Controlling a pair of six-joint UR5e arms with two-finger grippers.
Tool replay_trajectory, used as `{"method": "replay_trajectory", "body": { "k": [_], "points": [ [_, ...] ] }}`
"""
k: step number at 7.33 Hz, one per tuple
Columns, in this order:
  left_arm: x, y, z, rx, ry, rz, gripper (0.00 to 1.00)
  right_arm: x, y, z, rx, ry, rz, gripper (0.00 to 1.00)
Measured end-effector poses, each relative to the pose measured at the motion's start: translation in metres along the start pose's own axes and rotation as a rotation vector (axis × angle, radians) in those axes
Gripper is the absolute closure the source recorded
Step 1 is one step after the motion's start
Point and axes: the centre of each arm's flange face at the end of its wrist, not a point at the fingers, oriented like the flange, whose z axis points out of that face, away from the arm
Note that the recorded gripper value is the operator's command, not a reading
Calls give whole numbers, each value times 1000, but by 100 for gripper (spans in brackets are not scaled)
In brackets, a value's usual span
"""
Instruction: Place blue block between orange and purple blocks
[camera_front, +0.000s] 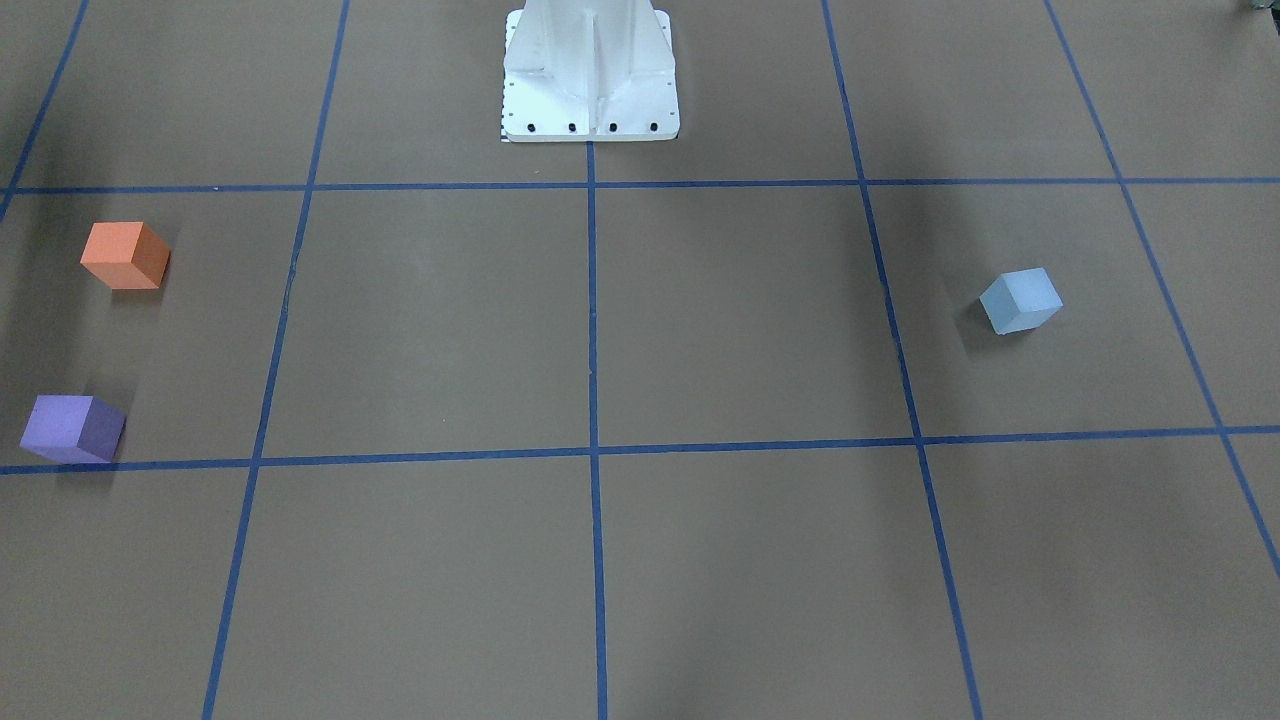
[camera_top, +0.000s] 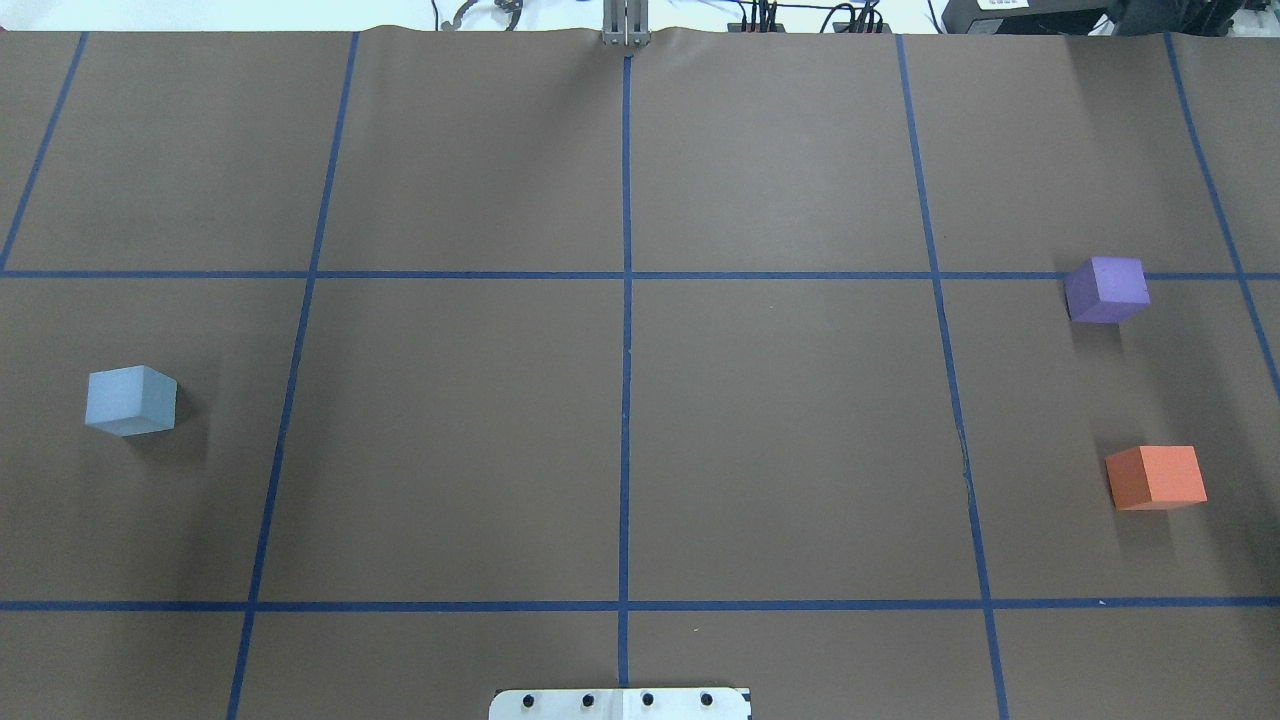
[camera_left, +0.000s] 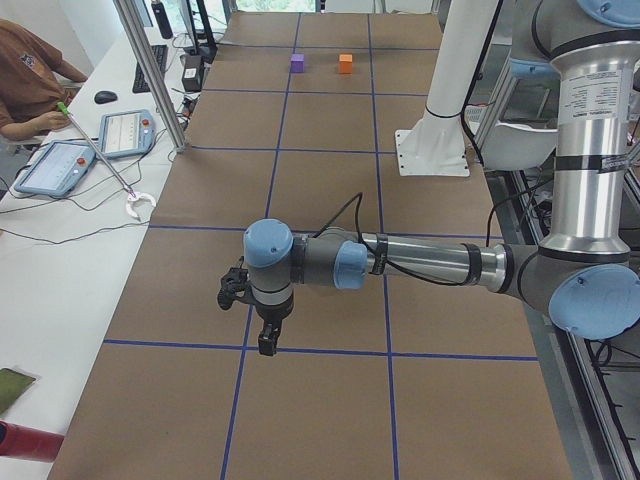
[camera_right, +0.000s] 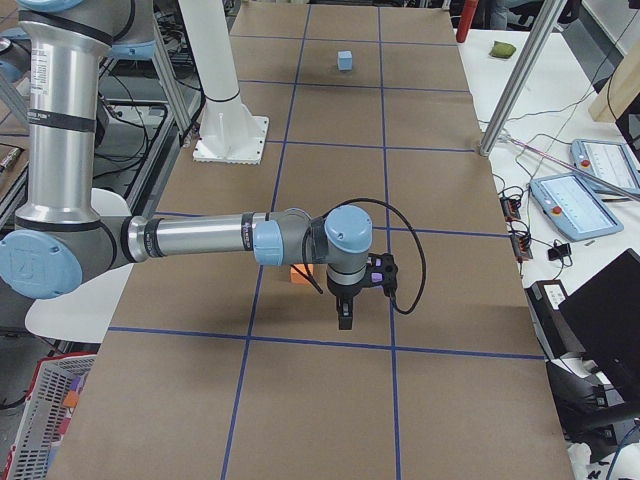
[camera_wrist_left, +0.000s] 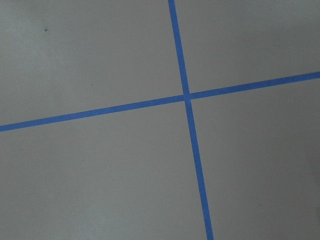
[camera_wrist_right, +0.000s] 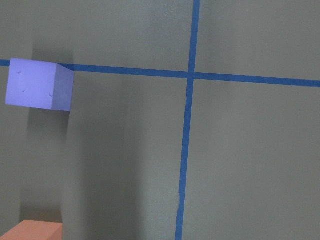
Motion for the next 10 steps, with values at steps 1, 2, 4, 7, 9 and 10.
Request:
{"method": "replay_trajectory", "body": {
  "k": [1,2,4,7,9,10],
  "points": [
    [0,1,0,-1,0,-1,0,-1,0,-1,2,0,-1,0],
    [0,1,1,-1,2,-1,0,-1,0,-2,3,0,-3,0],
    [1,-1,-1,3,3,1,0,-2,-1,-2,5,-1,-5,0],
    [38,-17,-34,72,0,33,0,-3,-1,-3,7,-3,-6,0],
    [122,-32,-54,115,43,20,0,-3,-1,-3,8,-4,-7,0],
    [160,-39,-56,114,83,25,0,-3,-2,-4,9,-4,-8,0]
  ]
}}
